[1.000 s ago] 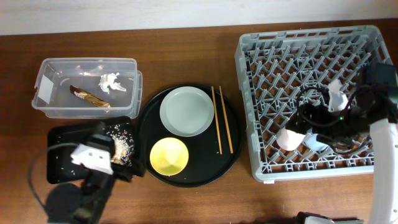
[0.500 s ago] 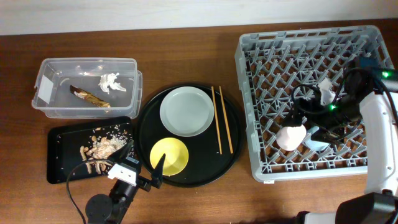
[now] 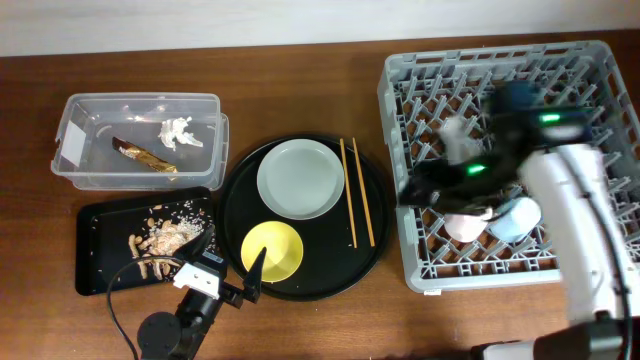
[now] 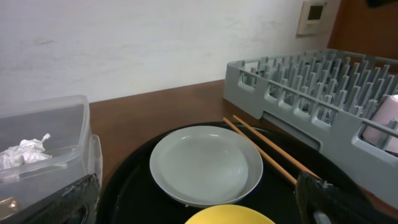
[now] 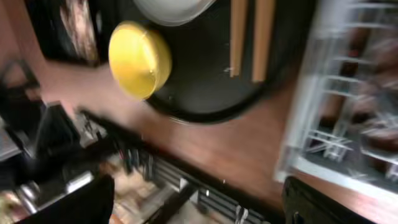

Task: Sort waste into correct bins and load items into the dishwasher rack
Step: 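Grasp the yellow bowl with the right gripper and place it in the rack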

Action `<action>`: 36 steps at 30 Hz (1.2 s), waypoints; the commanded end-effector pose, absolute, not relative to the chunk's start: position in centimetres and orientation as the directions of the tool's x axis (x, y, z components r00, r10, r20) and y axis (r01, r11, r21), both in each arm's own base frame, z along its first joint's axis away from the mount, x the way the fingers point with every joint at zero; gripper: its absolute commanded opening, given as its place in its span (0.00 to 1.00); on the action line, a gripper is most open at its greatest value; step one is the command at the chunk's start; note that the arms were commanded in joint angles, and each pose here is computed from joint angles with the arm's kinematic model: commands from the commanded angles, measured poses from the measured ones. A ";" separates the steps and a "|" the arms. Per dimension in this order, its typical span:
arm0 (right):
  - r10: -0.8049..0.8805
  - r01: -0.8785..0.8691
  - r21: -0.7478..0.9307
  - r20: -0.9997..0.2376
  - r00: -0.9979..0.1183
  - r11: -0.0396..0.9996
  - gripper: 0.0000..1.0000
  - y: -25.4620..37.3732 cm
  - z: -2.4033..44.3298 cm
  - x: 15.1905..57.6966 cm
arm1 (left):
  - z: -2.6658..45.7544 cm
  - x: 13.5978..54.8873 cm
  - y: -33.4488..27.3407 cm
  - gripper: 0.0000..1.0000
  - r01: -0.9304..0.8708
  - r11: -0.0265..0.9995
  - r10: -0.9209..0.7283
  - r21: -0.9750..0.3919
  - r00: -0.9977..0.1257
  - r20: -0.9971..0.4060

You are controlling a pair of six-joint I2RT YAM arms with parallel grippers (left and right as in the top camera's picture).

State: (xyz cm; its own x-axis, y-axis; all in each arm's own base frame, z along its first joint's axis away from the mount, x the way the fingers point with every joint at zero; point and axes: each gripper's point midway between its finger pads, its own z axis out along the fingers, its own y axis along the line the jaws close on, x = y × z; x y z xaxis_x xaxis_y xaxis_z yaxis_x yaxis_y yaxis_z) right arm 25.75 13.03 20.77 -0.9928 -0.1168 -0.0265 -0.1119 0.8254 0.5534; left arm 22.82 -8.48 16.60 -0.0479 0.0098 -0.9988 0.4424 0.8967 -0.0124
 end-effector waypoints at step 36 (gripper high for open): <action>0.130 0.627 -0.437 -0.746 -0.654 0.644 0.04 -5.8 27.9 33.5 | 16.5 22.7 -8.8 0.99 0.459 0.888 0.017 -0.004 -0.041 -0.999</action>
